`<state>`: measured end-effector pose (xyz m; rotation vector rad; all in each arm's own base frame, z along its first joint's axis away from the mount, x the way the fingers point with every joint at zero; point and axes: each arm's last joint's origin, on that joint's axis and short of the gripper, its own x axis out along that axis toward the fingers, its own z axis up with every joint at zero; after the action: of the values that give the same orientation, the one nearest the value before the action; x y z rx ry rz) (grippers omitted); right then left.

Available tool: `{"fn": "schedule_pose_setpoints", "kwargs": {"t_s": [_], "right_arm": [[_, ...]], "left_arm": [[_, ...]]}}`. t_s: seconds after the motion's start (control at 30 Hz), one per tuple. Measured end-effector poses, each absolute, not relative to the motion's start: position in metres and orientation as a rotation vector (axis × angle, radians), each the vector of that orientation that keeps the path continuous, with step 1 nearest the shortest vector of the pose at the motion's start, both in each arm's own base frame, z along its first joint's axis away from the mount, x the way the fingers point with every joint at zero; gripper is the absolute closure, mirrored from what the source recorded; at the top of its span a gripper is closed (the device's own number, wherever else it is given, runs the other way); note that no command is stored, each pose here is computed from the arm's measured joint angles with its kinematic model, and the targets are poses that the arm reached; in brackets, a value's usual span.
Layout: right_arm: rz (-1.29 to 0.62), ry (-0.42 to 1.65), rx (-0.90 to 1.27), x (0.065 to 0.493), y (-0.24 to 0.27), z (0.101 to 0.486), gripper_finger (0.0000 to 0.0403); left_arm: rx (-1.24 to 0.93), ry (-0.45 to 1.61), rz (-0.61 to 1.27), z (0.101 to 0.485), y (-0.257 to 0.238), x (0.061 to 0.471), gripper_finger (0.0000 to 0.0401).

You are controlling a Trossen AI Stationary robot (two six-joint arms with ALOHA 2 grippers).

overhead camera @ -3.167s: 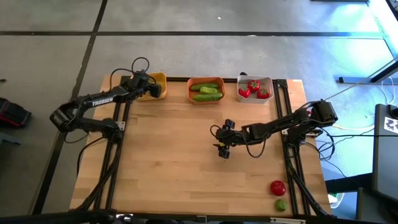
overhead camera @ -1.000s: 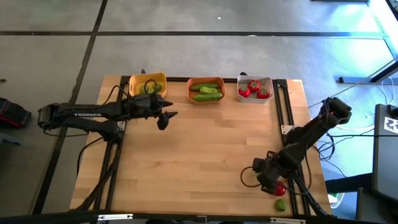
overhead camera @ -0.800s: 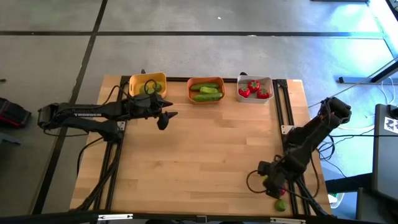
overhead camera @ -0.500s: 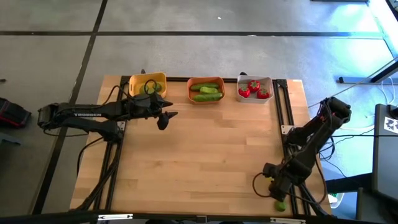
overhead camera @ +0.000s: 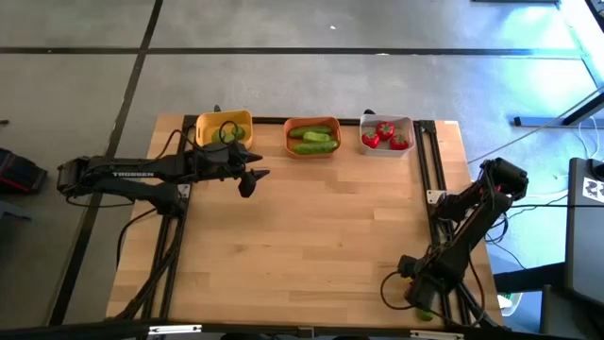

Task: Sort produce into baskets
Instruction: Put the tomato into the white bin

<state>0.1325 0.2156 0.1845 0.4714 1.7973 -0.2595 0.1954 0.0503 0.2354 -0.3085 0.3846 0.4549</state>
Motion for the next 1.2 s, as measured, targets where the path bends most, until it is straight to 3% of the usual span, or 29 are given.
{"fn": "schedule_pose_setpoints", "kwargs": {"t_s": [0.33, 0.7, 1.2], "right_arm": [[-0.272, 1.832, 0.439, 0.131, 0.214, 0.167, 0.0126], [-0.205, 1.802, 0.356, 0.131, 0.213, 0.167, 0.0234], [-0.220, 1.491, 0.180, 0.179, 0.201, 0.212, 0.0235]], "left_arm": [[-0.308, 0.385, 0.455, 0.235, 0.050, 0.195, 0.0119], [-0.309, 0.385, 0.455, 0.235, 0.050, 0.195, 0.0119], [-0.309, 0.387, 0.454, 0.235, 0.050, 0.195, 0.0119]]}}
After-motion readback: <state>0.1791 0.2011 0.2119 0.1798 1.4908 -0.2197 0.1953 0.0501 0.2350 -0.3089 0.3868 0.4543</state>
